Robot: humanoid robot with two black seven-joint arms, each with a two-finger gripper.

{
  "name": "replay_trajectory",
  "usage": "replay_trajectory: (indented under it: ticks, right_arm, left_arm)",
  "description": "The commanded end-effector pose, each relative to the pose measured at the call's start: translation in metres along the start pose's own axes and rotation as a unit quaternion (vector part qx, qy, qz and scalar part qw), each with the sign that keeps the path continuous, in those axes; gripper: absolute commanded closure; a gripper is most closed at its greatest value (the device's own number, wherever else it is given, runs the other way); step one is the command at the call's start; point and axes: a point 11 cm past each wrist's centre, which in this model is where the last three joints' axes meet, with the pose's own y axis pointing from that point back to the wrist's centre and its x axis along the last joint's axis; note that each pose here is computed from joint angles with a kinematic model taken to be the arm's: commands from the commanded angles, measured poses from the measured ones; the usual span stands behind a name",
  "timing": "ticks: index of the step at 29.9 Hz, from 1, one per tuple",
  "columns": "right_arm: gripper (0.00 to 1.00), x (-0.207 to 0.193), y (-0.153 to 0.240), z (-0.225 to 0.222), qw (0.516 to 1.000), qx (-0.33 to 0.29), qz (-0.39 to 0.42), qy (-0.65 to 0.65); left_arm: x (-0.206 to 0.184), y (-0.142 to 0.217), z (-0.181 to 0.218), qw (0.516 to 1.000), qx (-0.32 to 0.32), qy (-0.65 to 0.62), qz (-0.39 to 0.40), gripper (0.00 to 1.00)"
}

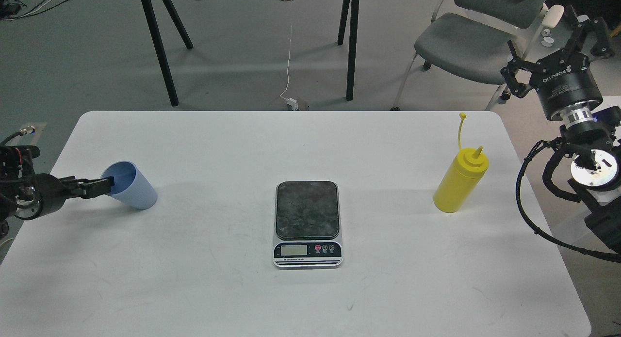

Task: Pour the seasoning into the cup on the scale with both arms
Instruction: 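Grasp the light blue cup with the left gripper, then carry the blue cup with the left gripper onto the scale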

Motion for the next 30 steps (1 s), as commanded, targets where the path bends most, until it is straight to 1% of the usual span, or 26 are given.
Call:
replay_trajectory:
  ticks: [1, 3, 4, 5, 6, 8, 9, 10, 11, 16, 26, 30]
  right_arm:
    - [0.01, 0.0, 0.0, 0.0, 1.0, 0.0, 0.0, 0.0]
    - [0.01, 0.0, 0.0, 0.0, 1.0, 0.0, 0.0, 0.0]
    - [0.01, 0.0, 0.0, 0.0, 1.0, 0.0, 0.0, 0.0]
    - [0.01, 0.0, 0.0, 0.0, 1.0, 0.0, 0.0, 0.0]
    - [0.01, 0.0, 0.0, 0.0, 1.0, 0.0, 0.0, 0.0]
    - [0.01, 0.0, 0.0, 0.0, 1.0, 0.0, 0.0, 0.0]
    - [0.01, 0.0, 0.0, 0.0, 1.0, 0.0, 0.0, 0.0]
    - [0.01, 0.0, 0.0, 0.0, 1.0, 0.0, 0.0, 0.0]
    - [0.01, 0.0, 0.0, 0.0, 1.0, 0.0, 0.0, 0.0]
    - [0.01, 0.0, 0.0, -0.001, 1.0, 0.003, 0.0, 0.0]
    - [0.01, 0.0, 0.0, 0.0, 1.0, 0.002, 0.0, 0.0]
    - [0.01, 0.001, 0.001, 0.0, 1.0, 0.002, 0.001, 0.0]
  left_arm:
    - [-0.001, -0.004, 0.005, 1.0, -0.006, 0.003, 0.001, 0.02]
    - [0.003, -0.004, 0.006, 1.0, -0.007, 0.003, 0.009, 0.1]
    - [0.006, -0.004, 0.007, 1.0, -0.008, 0.003, 0.015, 0.18]
    - [0.007, -0.004, 0.008, 1.0, -0.009, 0.003, 0.017, 0.28]
    - [0.009, -0.004, 0.008, 1.0, -0.009, 0.001, 0.02, 0.42]
    - [0.008, -0.004, 0.007, 1.0, -0.008, -0.001, 0.019, 0.62]
    - [0.008, -0.003, 0.006, 1.0, -0.007, -0.001, 0.02, 0.76]
    - [0.01, -0.003, 0.006, 1.0, -0.006, -0.001, 0.02, 0.88]
    - [0.013, -0.002, 0.005, 1.0, -0.005, -0.001, 0.022, 0.91]
    - [0.018, 0.0, 0.004, 1.0, -0.004, -0.004, 0.025, 0.98]
    - [0.019, 0.0, 0.007, 1.0, -0.009, -0.002, 0.025, 0.99]
    - [0.028, 0.002, 0.01, 0.999, -0.017, -0.001, 0.031, 0.99]
